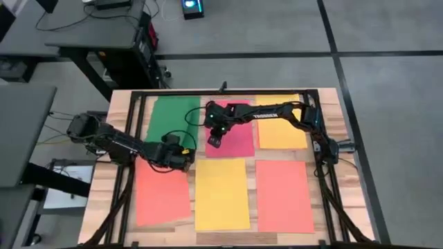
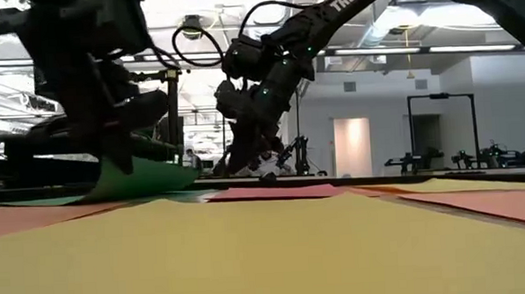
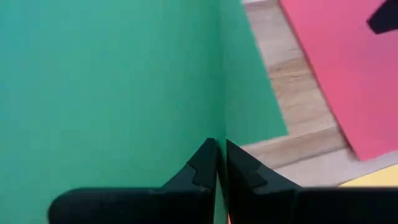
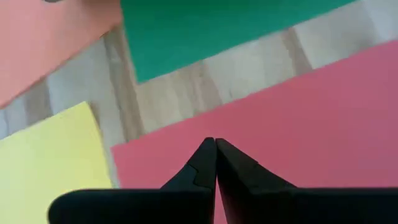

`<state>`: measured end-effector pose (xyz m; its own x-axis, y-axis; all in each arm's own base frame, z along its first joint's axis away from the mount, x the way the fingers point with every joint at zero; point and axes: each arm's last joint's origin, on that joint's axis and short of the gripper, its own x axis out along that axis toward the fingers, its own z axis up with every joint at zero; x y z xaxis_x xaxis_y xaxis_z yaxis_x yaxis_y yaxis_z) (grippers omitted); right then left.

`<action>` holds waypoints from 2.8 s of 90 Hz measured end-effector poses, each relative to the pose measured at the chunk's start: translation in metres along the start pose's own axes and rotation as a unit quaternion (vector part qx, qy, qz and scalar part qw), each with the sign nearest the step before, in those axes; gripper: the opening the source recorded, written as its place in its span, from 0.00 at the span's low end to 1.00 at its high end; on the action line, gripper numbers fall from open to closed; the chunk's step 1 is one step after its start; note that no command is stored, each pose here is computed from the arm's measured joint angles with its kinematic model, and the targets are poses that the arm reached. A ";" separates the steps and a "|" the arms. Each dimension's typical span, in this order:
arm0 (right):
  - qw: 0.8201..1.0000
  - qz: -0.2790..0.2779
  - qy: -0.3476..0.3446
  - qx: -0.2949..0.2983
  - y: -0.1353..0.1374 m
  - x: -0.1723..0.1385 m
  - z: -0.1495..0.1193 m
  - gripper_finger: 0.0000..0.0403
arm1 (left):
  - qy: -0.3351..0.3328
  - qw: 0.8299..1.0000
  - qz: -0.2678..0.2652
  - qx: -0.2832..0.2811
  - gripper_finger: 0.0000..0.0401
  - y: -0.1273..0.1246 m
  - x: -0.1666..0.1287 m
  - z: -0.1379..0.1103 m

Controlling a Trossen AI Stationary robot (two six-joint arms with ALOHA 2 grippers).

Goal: Organize paper
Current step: Stack the green paper on top of the green paper

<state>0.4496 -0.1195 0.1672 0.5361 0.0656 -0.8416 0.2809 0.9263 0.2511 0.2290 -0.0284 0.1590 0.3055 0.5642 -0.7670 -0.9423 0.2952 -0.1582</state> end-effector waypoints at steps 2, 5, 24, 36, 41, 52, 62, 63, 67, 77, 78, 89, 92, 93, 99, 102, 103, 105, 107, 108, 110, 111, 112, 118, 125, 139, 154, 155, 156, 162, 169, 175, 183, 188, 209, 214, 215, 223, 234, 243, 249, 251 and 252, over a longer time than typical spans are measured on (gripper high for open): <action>1.000 -0.001 0.000 -0.001 -0.001 0.000 0.000 0.00 | 0.000 1.000 -0.003 0.004 0.00 -0.001 0.001 0.001; 1.000 -0.002 0.001 -0.004 -0.003 -0.002 0.000 0.00 | 0.001 1.000 -0.007 0.010 0.00 -0.002 0.002 0.002; 1.000 -0.002 -0.009 -0.018 -0.002 -0.014 0.003 0.00 | 0.014 0.999 -0.011 0.034 0.00 -0.003 0.006 0.008; 0.999 0.001 -0.024 -0.033 0.004 -0.023 0.003 0.00 | 0.019 0.999 -0.009 0.040 0.00 -0.002 0.008 0.011; 0.999 0.003 -0.030 -0.043 0.007 -0.027 0.000 0.00 | 0.022 0.999 -0.006 0.039 0.00 -0.002 0.009 0.012; 0.996 0.012 -0.074 -0.047 0.011 -0.034 -0.014 0.00 | 0.024 0.999 0.006 0.033 0.00 0.001 0.011 0.014; 0.992 0.032 -0.116 -0.032 0.010 -0.047 -0.030 0.00 | 0.022 0.999 0.006 0.033 0.00 0.001 0.014 0.017; 0.992 0.032 -0.120 -0.031 0.010 -0.048 -0.031 0.00 | 0.022 0.999 0.006 0.033 0.00 0.001 0.014 0.018; 0.990 0.034 -0.133 -0.026 0.009 -0.056 -0.036 0.00 | 0.020 0.999 0.003 0.033 0.00 0.000 0.015 0.019; 0.989 0.034 -0.139 -0.023 0.008 -0.068 -0.049 0.00 | 0.011 0.999 -0.017 0.036 0.00 -0.004 0.017 0.023; 0.989 0.034 -0.139 -0.024 0.009 -0.069 -0.050 0.00 | 0.010 0.999 -0.020 0.037 0.00 -0.005 0.017 0.024; 0.988 0.036 -0.145 -0.028 0.010 -0.078 -0.059 0.00 | 0.001 0.998 -0.045 0.042 0.00 -0.010 0.018 0.028; 0.988 0.036 -0.144 -0.028 0.011 -0.079 -0.061 0.00 | 0.002 0.998 -0.050 0.045 0.00 -0.011 0.019 0.029; 0.989 0.036 -0.143 -0.028 0.011 -0.079 -0.061 0.00 | 0.002 0.998 -0.051 0.046 0.00 -0.011 0.019 0.029; 0.988 0.038 -0.143 -0.031 0.013 -0.080 -0.062 0.00 | 0.008 0.997 -0.056 0.054 0.00 -0.012 0.019 0.030; 0.989 0.037 -0.142 -0.032 0.013 -0.080 -0.062 0.00 | 0.012 0.996 -0.058 0.061 0.00 -0.012 0.019 0.030; 0.989 0.037 -0.141 -0.033 0.013 -0.080 -0.063 0.00 | 0.013 0.996 -0.058 0.063 0.00 -0.012 0.020 0.030; 0.989 0.037 -0.142 -0.034 0.012 -0.080 -0.062 0.00 | 0.015 0.996 -0.059 0.069 0.00 -0.012 0.019 0.029; 0.989 0.037 -0.142 -0.035 0.012 -0.080 -0.062 0.00 | 0.018 0.995 -0.060 0.074 0.00 -0.012 0.019 0.029; 0.989 0.037 -0.142 -0.035 0.012 -0.080 -0.062 0.00 | 0.019 0.995 -0.061 0.077 0.00 -0.012 0.019 0.029; 0.989 0.037 -0.142 -0.035 0.012 -0.080 -0.062 0.00 | 0.023 0.994 -0.063 0.084 0.00 -0.012 0.019 0.029; 0.989 0.037 -0.142 -0.035 0.012 -0.080 -0.062 0.00 | 0.024 0.994 -0.063 0.088 0.00 -0.012 0.019 0.029; 0.989 0.037 -0.142 -0.035 0.012 -0.080 -0.062 0.00 | 0.025 0.993 -0.064 0.092 0.00 -0.012 0.019 0.029; 0.989 0.037 -0.142 -0.035 0.012 -0.080 -0.062 0.00 | 0.035 0.991 -0.065 0.107 0.00 -0.011 0.019 0.028; 0.988 0.037 -0.144 -0.036 0.012 -0.080 -0.062 0.00 | 0.039 0.991 -0.055 0.113 0.00 -0.009 0.020 0.028; 0.988 0.037 -0.146 -0.036 0.012 -0.080 -0.062 0.00 | 0.042 0.992 -0.038 0.113 0.00 -0.005 0.024 0.032; 0.988 0.037 -0.147 -0.037 0.013 -0.080 -0.061 0.00 | 0.042 0.991 -0.031 0.124 0.00 -0.002 0.028 0.038; 0.988 0.037 -0.147 -0.037 0.013 -0.080 -0.061 0.00 | 0.042 0.991 -0.030 0.123 0.00 -0.002 0.028 0.038; 0.988 0.037 -0.147 -0.036 0.013 -0.080 -0.061 0.00 | 0.043 0.991 -0.030 0.123 0.00 -0.002 0.028 0.038; 0.988 0.037 -0.147 -0.037 0.013 -0.080 -0.061 0.00 | 0.047 0.990 -0.031 0.126 0.00 -0.001 0.030 0.040; 0.988 0.037 -0.147 -0.037 0.013 -0.080 -0.061 0.00 | 0.044 0.990 -0.034 0.133 0.00 -0.002 0.031 0.042; 0.988 0.037 -0.147 -0.037 0.013 -0.080 -0.061 0.00 | 0.041 0.989 -0.039 0.138 0.00 -0.002 0.032 0.044; 0.988 0.037 -0.147 -0.036 0.013 -0.080 -0.061 0.00 | 0.036 0.988 -0.045 0.140 0.00 -0.003 0.033 0.047; 0.988 0.037 -0.147 -0.037 0.013 -0.080 -0.061 0.00 | 0.033 0.988 -0.050 0.142 0.00 -0.004 0.034 0.049; 0.988 0.037 -0.147 -0.037 0.013 -0.080 -0.061 0.00 | 0.039 0.984 -0.070 0.162 0.00 -0.006 0.035 0.051; 0.988 0.037 -0.147 -0.037 0.013 -0.080 -0.061 0.00 | 0.042 0.983 -0.071 0.164 0.00 -0.006 0.035 0.051; 0.988 0.037 -0.147 -0.037 0.013 -0.080 -0.061 0.00 | 0.043 0.983 -0.070 0.164 0.00 -0.005 0.035 0.051; 0.988 0.037 -0.147 -0.037 0.013 -0.080 -0.061 0.00 | 0.045 0.983 -0.068 0.166 0.00 -0.005 0.035 0.050; 0.988 0.037 -0.147 -0.037 0.013 -0.080 -0.061 0.00 | 0.050 0.983 -0.060 0.168 0.00 -0.003 0.036 0.050; 0.988 0.037 -0.147 -0.037 0.013 -0.080 -0.061 0.00 | 0.053 0.983 -0.052 0.169 0.00 -0.001 0.037 0.051; 0.988 0.037 -0.147 -0.037 0.013 -0.080 -0.061 0.00 | 0.056 0.983 -0.047 0.167 0.00 0.001 0.038 0.052; 0.988 0.037 -0.147 -0.037 0.013 -0.080 -0.061 0.00 | 0.056 0.983 -0.046 0.166 0.00 0.001 0.038 0.052; 0.988 0.037 -0.147 -0.037 0.013 -0.080 -0.061 0.00 | 0.056 0.983 -0.046 0.166 0.00 0.001 0.038 0.052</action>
<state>0.3612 -0.0903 0.2085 0.7642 0.0336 -0.6441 0.1793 0.9482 0.2623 0.2469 0.0338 0.1620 0.3528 0.4409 -0.8253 -0.8089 0.5870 -0.0321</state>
